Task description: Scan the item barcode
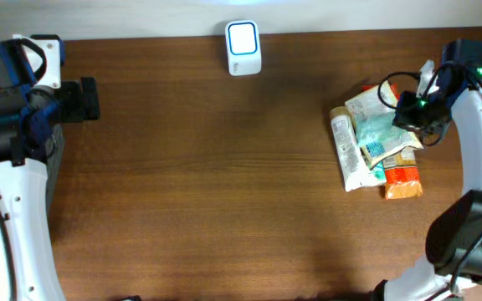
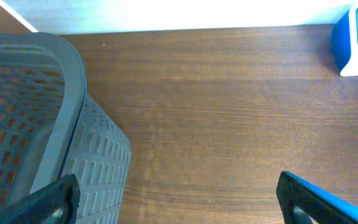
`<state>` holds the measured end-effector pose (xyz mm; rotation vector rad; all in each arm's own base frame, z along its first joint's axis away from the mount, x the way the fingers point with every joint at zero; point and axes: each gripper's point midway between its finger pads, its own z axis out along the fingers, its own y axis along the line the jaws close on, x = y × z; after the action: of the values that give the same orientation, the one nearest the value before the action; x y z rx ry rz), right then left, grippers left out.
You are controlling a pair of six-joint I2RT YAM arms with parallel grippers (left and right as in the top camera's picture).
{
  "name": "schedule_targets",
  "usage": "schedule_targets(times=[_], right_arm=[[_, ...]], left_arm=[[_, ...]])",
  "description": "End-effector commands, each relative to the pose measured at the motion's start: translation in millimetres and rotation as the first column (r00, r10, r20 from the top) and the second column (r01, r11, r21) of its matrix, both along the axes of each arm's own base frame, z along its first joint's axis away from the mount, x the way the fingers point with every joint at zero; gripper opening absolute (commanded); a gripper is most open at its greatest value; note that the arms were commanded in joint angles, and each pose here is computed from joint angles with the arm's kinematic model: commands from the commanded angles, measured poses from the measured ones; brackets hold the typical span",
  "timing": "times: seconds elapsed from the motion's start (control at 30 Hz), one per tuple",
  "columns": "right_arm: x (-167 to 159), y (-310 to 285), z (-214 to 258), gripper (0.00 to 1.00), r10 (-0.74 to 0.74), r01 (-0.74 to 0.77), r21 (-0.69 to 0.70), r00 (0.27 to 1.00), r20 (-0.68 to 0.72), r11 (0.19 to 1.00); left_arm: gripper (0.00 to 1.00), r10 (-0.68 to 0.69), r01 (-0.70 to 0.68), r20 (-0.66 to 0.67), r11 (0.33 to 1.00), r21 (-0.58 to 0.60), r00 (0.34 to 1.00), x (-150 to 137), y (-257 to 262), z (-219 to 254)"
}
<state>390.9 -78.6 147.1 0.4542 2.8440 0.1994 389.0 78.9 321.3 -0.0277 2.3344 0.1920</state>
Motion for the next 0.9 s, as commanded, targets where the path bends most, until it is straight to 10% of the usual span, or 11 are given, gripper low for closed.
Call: schedule_targets(times=[0.0, 0.3, 0.33, 0.53, 0.87], right_arm=[[-1.6, -0.2, 3.9, 0.45, -0.020, 0.020, 0.006, 1.000, 0.003, 1.000], [-64.1, 51.7, 168.6, 0.71, 0.113, -0.093, -0.078, 0.939, 0.324, 0.993], [-82.4, 64.0, 195.8, 0.99, 0.145, -0.113, -0.102, 0.903, 0.405, 0.988], [-146.8, 55.0, 257.3, 0.98, 0.144, 0.003, -0.244, 0.799, 0.583, 0.970], [-160.2, 58.4, 251.8, 0.98, 0.150, -0.003, -0.245, 0.795, 0.587, 0.970]], left_arm=[[0.99, -0.013, 0.013, 0.010, 1.000, 0.007, 1.000, -1.2, -1.2, 4.2], [0.99, -0.013, 0.013, 0.010, 1.000, 0.007, 1.000, -1.2, -1.2, 4.2], [0.99, -0.013, 0.013, 0.010, 1.000, 0.007, 1.000, -1.2, -1.2, 4.2], [0.99, -0.013, 0.013, 0.010, 1.000, 0.007, 1.000, -1.2, -1.2, 4.2], [0.99, -0.013, 0.013, 0.010, 1.000, 0.007, 1.000, -1.2, -1.2, 4.2]])
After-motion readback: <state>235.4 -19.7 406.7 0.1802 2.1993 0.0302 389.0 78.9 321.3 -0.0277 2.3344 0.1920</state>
